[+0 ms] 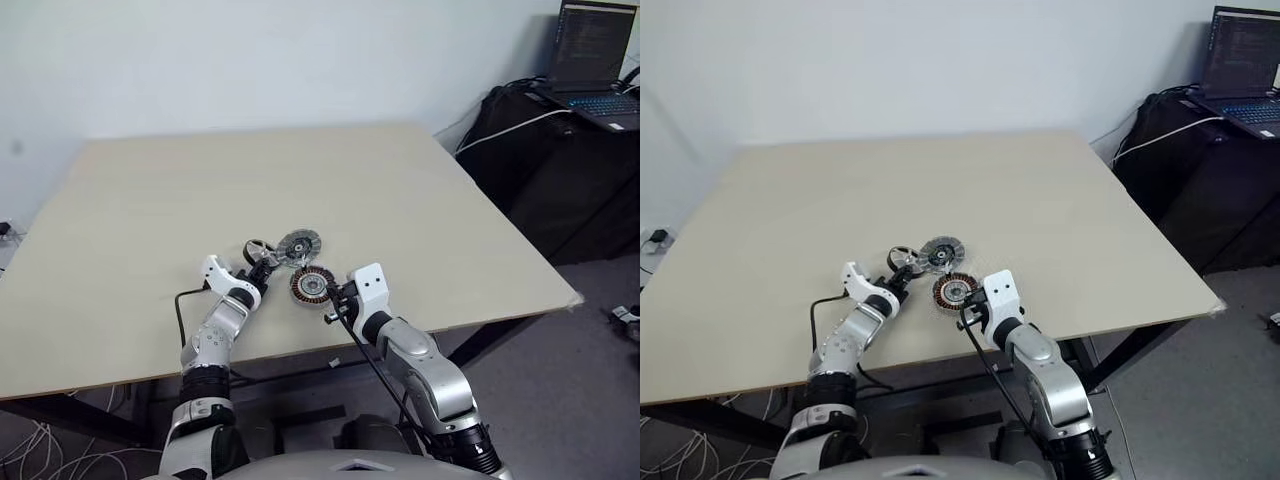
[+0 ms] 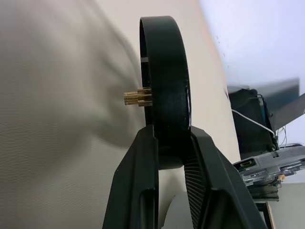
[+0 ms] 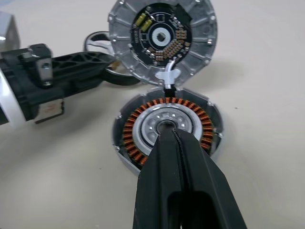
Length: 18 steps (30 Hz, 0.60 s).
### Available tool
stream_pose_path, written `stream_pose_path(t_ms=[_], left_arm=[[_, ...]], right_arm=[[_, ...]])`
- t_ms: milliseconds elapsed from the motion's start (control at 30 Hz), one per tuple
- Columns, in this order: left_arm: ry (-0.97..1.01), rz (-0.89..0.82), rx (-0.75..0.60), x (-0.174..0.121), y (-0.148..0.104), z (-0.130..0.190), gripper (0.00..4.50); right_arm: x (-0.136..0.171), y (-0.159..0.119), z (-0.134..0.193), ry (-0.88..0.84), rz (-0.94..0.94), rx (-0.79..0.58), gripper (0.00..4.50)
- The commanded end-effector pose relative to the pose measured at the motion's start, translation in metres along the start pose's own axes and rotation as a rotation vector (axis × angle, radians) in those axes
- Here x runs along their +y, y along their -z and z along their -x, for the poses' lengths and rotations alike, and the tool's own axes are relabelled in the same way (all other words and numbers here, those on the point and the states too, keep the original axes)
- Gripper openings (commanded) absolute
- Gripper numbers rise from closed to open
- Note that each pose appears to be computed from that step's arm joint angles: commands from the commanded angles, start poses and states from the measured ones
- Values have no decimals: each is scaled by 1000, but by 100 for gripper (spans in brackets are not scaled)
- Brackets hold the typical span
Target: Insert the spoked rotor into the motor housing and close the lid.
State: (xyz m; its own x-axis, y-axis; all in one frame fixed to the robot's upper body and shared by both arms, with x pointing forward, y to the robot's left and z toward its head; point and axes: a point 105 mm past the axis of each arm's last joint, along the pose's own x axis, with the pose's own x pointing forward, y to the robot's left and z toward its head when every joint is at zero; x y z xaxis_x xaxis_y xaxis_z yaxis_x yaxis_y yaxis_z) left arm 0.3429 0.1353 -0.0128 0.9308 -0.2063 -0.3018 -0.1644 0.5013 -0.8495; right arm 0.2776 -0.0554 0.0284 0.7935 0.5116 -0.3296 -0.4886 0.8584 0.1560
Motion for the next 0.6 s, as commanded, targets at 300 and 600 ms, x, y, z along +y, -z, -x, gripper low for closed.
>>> stream_pose_path(t_ms=[300,600], left_arm=[[282,213,-330,-20,-49,58,43],[570,230,-129,-87,-24,72,43]], right_arm=[[1,-11,1,-7,1,-37,0],[2,-11,2,-16,2,-32,0]])
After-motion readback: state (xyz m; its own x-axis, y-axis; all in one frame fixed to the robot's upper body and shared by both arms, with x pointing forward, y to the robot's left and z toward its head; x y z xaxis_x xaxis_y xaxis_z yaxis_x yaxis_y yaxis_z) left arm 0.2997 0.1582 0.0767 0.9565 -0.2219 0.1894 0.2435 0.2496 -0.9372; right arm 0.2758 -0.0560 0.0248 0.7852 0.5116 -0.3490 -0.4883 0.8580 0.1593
